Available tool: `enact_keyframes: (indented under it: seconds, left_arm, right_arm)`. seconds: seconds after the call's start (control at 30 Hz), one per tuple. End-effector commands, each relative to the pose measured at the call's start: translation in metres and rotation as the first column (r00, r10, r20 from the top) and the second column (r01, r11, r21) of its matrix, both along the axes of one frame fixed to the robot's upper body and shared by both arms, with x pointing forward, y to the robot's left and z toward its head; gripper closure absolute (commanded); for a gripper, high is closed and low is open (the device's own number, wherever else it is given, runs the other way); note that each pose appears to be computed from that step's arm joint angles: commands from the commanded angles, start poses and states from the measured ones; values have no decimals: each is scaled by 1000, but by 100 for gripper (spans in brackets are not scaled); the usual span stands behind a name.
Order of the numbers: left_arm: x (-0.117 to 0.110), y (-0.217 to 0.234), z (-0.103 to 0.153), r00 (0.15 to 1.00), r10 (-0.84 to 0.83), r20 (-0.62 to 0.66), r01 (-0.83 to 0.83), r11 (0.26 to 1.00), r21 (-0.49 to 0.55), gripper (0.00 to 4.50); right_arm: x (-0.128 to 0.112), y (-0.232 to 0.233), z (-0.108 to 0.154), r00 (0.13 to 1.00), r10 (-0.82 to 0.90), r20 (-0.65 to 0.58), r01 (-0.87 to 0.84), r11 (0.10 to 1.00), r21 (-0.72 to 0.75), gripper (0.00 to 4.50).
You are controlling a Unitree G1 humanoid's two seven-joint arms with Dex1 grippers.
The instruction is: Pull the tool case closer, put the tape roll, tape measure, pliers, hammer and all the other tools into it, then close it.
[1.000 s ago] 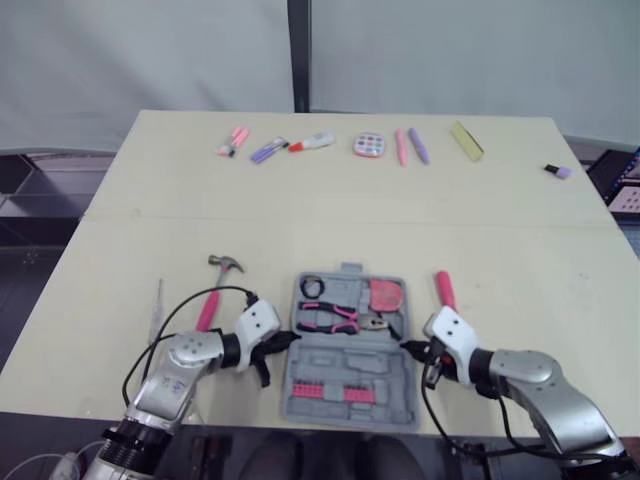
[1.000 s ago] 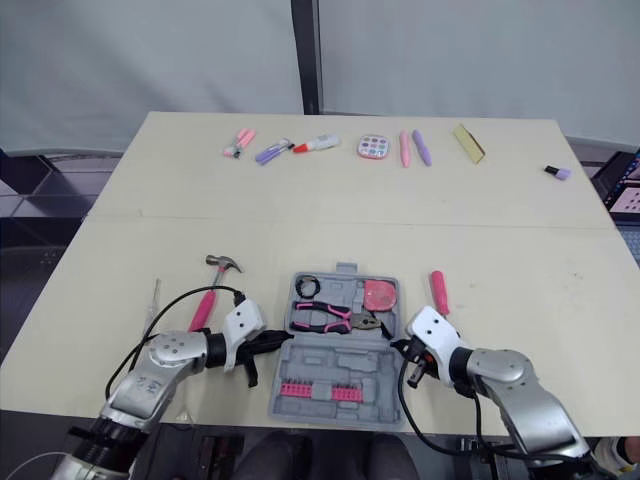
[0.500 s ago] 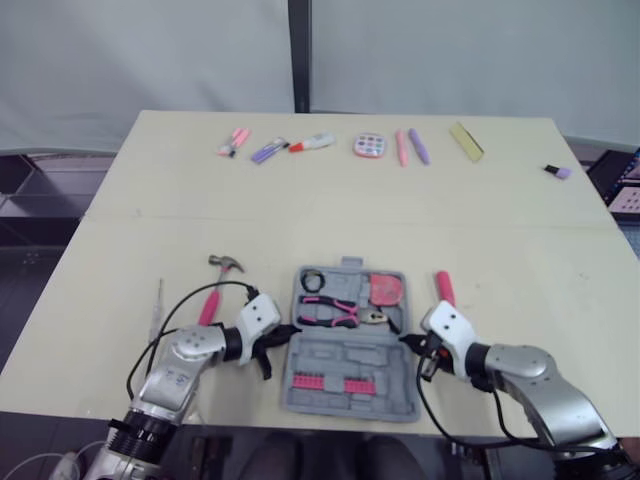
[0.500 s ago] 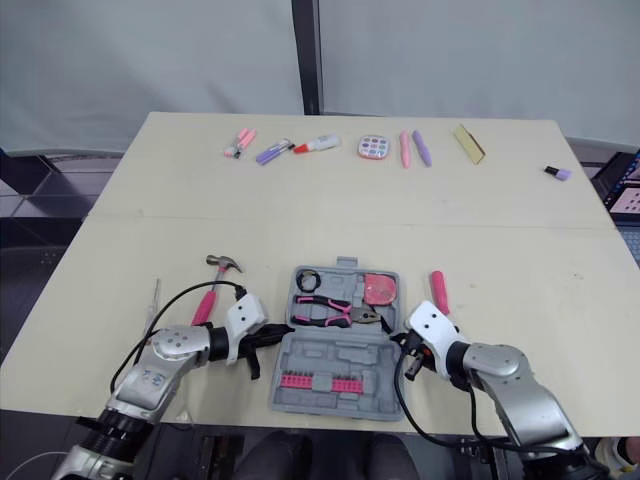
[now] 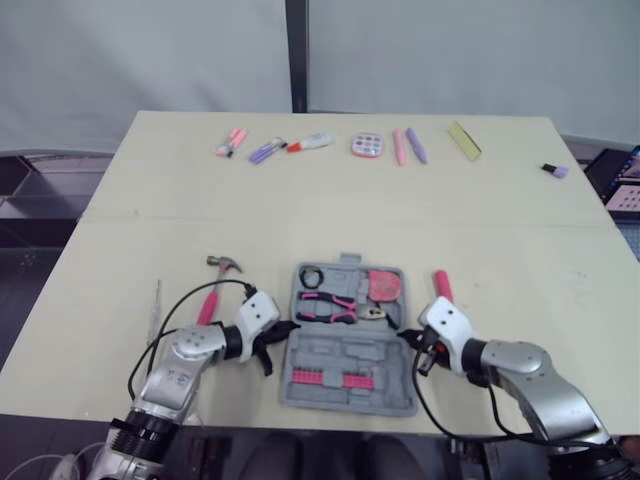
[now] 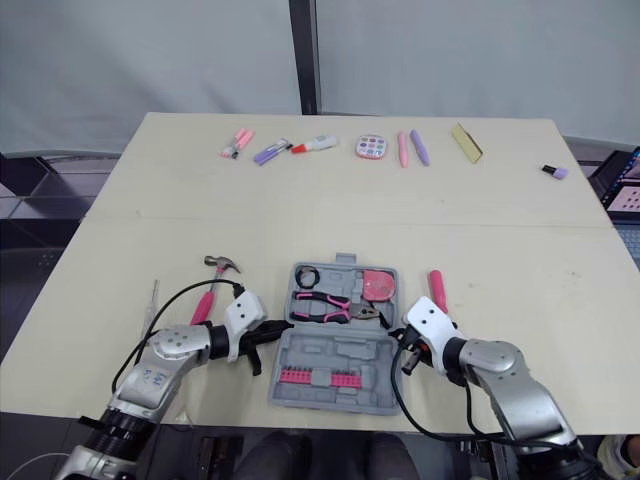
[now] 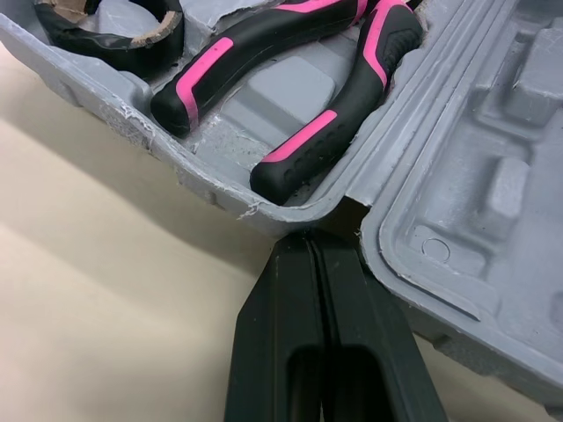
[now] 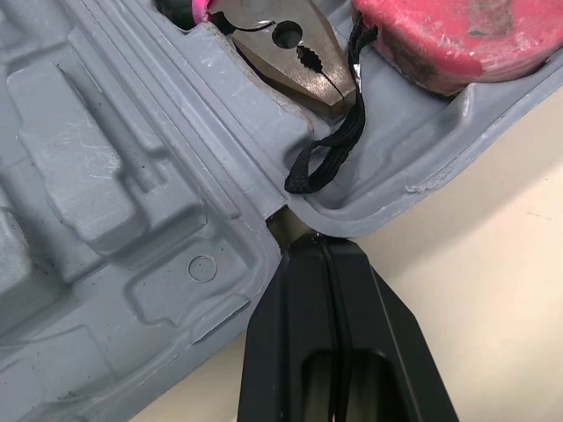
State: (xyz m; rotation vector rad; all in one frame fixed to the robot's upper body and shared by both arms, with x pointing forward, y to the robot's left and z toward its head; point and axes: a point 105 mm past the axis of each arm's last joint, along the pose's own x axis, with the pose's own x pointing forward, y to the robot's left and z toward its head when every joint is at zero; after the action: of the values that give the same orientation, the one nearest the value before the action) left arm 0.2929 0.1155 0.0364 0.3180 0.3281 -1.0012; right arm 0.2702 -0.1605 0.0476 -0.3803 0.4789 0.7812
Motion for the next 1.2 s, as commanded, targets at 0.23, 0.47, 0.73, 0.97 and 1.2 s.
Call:
enact_keyframes:
  seconds: [0.23, 0.47, 0.73, 0.97, 1.2]
  left_arm:
    - [6, -1, 5, 999, 5, 32, -5, 1000, -8, 445]
    - [9, -1, 6, 999, 15, 39, -15, 1000, -15, 445]
    - [11, -2, 7, 999, 21, 41, -20, 1000, -17, 445]
    - [15, -1, 9, 998, 32, 52, -31, 999, -19, 445]
    - [15, -1, 9, 998, 34, 56, -33, 999, -20, 445]
  right_arm:
    - [6, 2, 5, 999, 1, 35, -2, 1000, 8, 450]
    - [8, 5, 7, 999, 3, 42, -4, 1000, 15, 450]
    - [8, 6, 6, 999, 6, 43, -7, 1000, 15, 450]
    - [10, 8, 6, 999, 6, 48, -7, 1000, 17, 450]
    - [12, 9, 6, 998, 3, 56, -4, 1000, 16, 450]
